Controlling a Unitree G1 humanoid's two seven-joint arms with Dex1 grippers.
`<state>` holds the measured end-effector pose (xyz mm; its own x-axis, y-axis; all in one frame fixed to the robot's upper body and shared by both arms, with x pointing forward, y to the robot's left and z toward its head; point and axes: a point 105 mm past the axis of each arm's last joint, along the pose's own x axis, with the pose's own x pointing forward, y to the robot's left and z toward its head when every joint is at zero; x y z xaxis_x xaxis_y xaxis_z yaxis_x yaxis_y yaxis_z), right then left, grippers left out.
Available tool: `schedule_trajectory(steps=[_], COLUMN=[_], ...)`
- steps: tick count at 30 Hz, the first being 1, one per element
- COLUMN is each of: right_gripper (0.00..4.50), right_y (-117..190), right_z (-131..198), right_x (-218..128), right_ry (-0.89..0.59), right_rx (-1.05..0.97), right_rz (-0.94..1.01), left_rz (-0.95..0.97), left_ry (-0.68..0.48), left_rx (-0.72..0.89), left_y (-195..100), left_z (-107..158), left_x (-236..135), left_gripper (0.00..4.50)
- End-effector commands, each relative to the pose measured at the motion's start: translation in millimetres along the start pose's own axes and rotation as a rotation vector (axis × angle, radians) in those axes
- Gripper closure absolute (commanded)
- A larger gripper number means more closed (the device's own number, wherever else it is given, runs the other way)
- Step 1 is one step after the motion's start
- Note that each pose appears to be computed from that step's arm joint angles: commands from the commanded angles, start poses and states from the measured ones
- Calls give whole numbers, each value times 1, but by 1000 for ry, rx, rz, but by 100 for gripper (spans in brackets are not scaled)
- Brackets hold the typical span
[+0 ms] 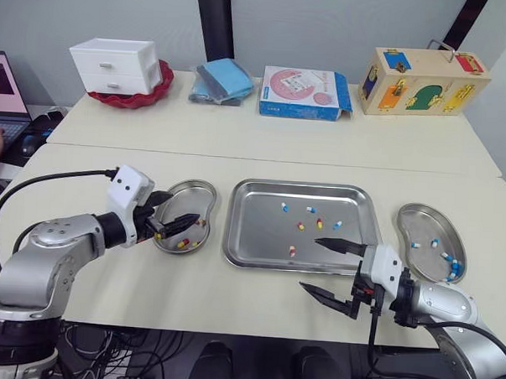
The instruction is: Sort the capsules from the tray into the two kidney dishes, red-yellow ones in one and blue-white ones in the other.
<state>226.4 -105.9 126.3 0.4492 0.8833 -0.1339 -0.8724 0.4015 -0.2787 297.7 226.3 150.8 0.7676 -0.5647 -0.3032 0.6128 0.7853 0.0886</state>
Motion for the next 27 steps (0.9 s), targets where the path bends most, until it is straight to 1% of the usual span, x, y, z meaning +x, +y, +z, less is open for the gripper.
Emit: schedule_trajectory(steps=[1, 3, 6, 10, 12, 14, 17, 20, 23, 27], right_gripper=[0, 0, 0, 0, 0, 0, 0, 0, 0, 0], right_y=[-14, -18, -25, -34, -33, -35, -43, -52, -55, -56], right_z=[15, 12, 8, -2, -10, -15, -22, -28, -34, -39], right_x=[-15, -33, -58, -99, -124, -146, -176, -198, -210, -217], right_ry=[-21, 23, 93, 205, 289, 351, 426, 480, 518, 536], right_rx=[-31, -21, -16, -2, 22, 42, 58, 75, 100, 123], right_rz=[-81, -115, -163, -231, -236, -249, -291, -328, -341, -355], left_rz=[72, 145, 191, 227, 258, 266, 260, 217, 191, 180], left_ry=[-1, 37, 78, 119, 173, 203, 203, 205, 200, 199], left_rx=[68, 58, 50, 27, 22, 10, -18, -38, -31, -24], left_y=[17, 31, 42, 48, 52, 53, 50, 42, 36, 32], left_z=[1, -12, -31, -58, -76, -89, -97, -101, -101, -101], left_x=[-25, -43, -63, -88, -101, -111, -117, -116, -113, -112], left_gripper=[4, 4, 4, 4, 4, 4, 4, 4, 4, 4])
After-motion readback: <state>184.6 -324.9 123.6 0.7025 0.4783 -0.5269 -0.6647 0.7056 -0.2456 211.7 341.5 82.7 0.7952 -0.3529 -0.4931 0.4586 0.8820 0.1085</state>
